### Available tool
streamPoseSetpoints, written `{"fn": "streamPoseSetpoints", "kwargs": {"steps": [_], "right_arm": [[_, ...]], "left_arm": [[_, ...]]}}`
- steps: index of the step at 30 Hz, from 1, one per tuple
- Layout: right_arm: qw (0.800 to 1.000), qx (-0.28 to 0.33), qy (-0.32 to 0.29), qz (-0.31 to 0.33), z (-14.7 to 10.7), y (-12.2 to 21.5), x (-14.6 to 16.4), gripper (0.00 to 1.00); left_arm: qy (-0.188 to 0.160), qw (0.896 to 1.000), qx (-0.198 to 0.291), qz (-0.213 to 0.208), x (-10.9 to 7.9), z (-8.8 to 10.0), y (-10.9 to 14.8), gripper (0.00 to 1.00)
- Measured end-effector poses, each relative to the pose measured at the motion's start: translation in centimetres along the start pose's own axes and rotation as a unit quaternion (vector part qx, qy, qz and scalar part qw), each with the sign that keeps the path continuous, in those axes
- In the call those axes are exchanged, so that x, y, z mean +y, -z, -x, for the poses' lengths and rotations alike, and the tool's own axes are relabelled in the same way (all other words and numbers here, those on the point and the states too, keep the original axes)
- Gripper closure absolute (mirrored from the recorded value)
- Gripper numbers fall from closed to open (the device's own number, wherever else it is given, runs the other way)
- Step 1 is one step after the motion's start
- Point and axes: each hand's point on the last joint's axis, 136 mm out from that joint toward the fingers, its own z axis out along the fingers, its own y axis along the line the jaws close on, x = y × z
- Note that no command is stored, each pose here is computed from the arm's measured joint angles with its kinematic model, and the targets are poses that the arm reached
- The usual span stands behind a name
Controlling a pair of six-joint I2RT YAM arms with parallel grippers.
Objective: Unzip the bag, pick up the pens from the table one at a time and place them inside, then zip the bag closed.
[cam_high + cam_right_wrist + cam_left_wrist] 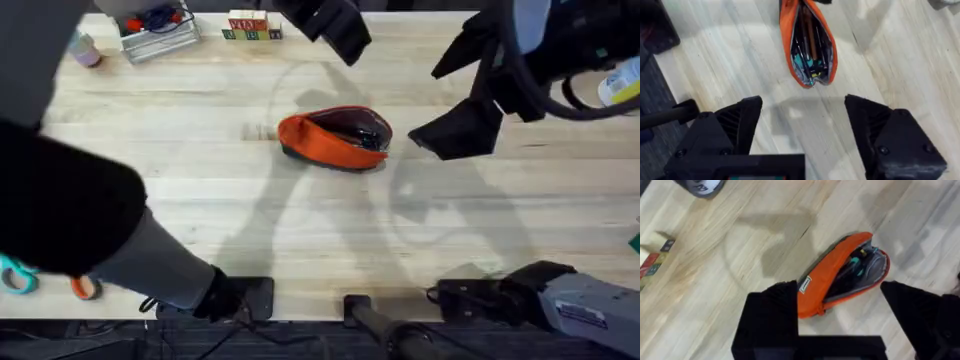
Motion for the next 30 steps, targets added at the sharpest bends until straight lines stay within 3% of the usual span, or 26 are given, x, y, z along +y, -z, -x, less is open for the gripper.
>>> {"fn": "streamPoseSetpoints", "kwargs": {"steps": [8,14,23,30], "right_arm": [[1.0,0.0,0.0,0.0,0.0,0.0,0.0,0.004],[1.0,0.0,0.0,0.0,0.0,0.0,0.0,0.004],[1.0,0.0,0.0,0.0,0.0,0.0,0.0,0.003],[1.0,0.0,0.0,0.0,0.0,0.0,0.0,0.004]], "left_arm": [[0.024,0.999,0.022,0.016,-0.4,-2.1,2.5,0.004],[0.056,0.998,0.027,0.029,0.8,-3.8,4.2,0.002],[0.105,0.993,-0.016,0.061,2.8,-6.3,7.0,0.002],[0.134,0.988,-0.04,0.069,2.4,-9.9,6.8,0.004]]}}
